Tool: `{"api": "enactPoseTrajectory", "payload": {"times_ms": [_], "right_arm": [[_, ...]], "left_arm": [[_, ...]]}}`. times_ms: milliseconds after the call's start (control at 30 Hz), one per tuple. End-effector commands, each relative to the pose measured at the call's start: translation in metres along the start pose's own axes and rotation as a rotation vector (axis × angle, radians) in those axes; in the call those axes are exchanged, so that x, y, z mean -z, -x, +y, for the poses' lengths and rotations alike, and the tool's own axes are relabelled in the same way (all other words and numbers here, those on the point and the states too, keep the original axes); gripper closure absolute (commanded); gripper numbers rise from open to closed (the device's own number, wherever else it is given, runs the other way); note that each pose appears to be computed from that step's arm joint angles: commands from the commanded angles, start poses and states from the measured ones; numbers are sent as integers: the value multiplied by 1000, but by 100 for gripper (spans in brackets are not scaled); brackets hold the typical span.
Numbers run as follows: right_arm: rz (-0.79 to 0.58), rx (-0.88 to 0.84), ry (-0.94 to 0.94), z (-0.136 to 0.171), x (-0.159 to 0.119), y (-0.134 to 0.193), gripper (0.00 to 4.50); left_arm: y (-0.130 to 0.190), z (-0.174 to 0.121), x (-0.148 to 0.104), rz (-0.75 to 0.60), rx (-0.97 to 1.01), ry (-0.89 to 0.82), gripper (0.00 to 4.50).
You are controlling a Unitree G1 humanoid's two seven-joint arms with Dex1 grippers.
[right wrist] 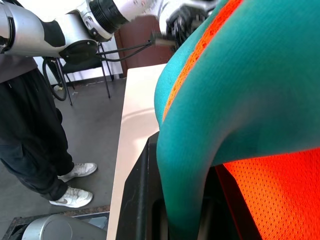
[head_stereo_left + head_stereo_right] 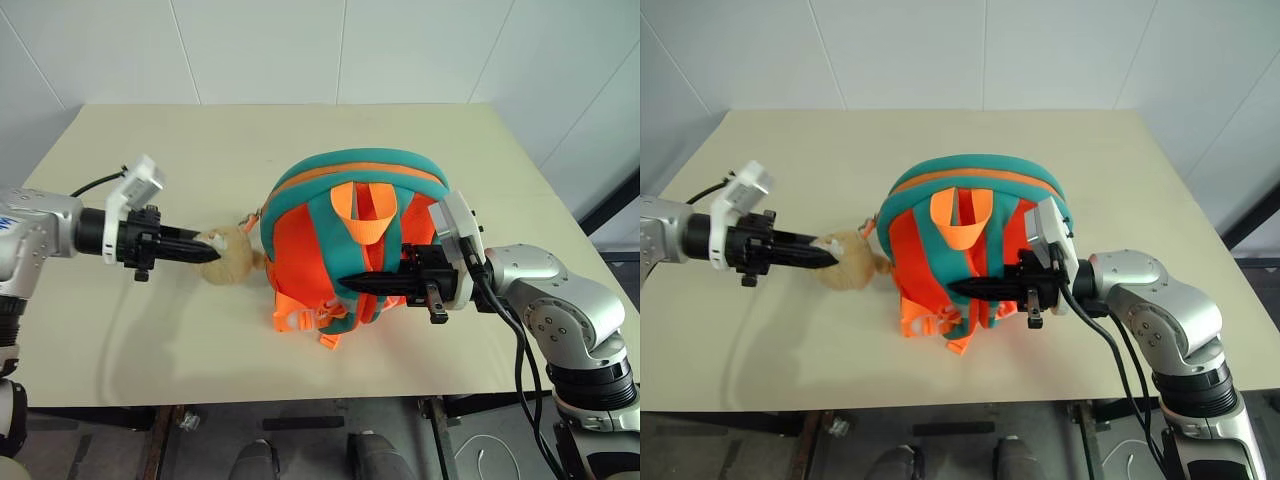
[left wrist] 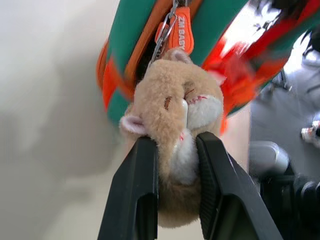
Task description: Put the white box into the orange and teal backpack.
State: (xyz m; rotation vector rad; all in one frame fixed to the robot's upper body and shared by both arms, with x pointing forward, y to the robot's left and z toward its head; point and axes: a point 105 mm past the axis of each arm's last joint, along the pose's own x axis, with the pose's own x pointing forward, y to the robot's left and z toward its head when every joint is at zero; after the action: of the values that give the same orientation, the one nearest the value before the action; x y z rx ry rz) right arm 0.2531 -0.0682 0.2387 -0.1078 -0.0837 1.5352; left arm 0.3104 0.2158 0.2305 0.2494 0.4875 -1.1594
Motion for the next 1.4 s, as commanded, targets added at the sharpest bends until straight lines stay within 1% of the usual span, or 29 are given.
{"api": "enactPoseTrajectory", "payload": {"times_ms": [33, 167, 267, 433, 500, 567, 600, 733, 800, 867, 900, 933, 1100, 1167, 1200, 1267, 1333, 1400], "right_arm": [[-24, -5, 52, 6, -13, 3, 450], [-22, -1, 51, 7, -13, 2, 450], [-3, 8, 47, 6, -10, 2, 450], [41, 30, 41, 3, -6, 5, 450], [112, 58, 31, -1, 0, 11, 450], [171, 89, 31, -5, 2, 20, 376], [183, 99, 31, -7, 1, 23, 354], [224, 123, 44, -8, -1, 34, 213], [301, 160, 48, -8, 2, 50, 148], [370, 206, 52, -9, 2, 68, 74], [391, 222, 54, -10, 2, 75, 40], [423, 251, 58, -11, 1, 85, 6], [587, 421, 72, -18, -3, 145, 2], [625, 494, 75, -22, -5, 168, 2], [621, 532, 82, -26, -8, 177, 2], [563, 598, 104, -35, -14, 189, 2], [470, 671, 122, -46, -19, 196, 2], [435, 700, 117, -50, -18, 201, 2]], "left_arm": [[-8, 12, 13, 99, -41, -32, 388], [-26, 21, 26, 143, -47, -21, 388], [-37, 21, 33, 147, -28, -7, 389], [-46, 21, 28, 36, -31, 31, 389], [-46, 19, 21, -44, -36, 4, 391], [-41, 17, 19, -94, -64, -3, 317], [-38, 16, 19, -104, -69, -1, 294], [-30, 17, 21, -125, -132, -26, 156], [-17, 21, 24, -136, -211, -32, 95], [-3, 22, 28, -141, -268, -43, 27], [1, 22, 29, -142, -285, -46, 0], [8, 22, 30, -150, -302, -50, 0], [40, 14, 34, -215, -358, -78, 0], [50, 8, 32, -268, -359, -113, 0], [53, 4, 29, -305, -340, -122, 0], [56, -2, 21, -388, -310, -176, 0], [61, -12, 7, -542, -243, -231, 0], [62, -17, 2, -608, -211, -255, 0]]}}
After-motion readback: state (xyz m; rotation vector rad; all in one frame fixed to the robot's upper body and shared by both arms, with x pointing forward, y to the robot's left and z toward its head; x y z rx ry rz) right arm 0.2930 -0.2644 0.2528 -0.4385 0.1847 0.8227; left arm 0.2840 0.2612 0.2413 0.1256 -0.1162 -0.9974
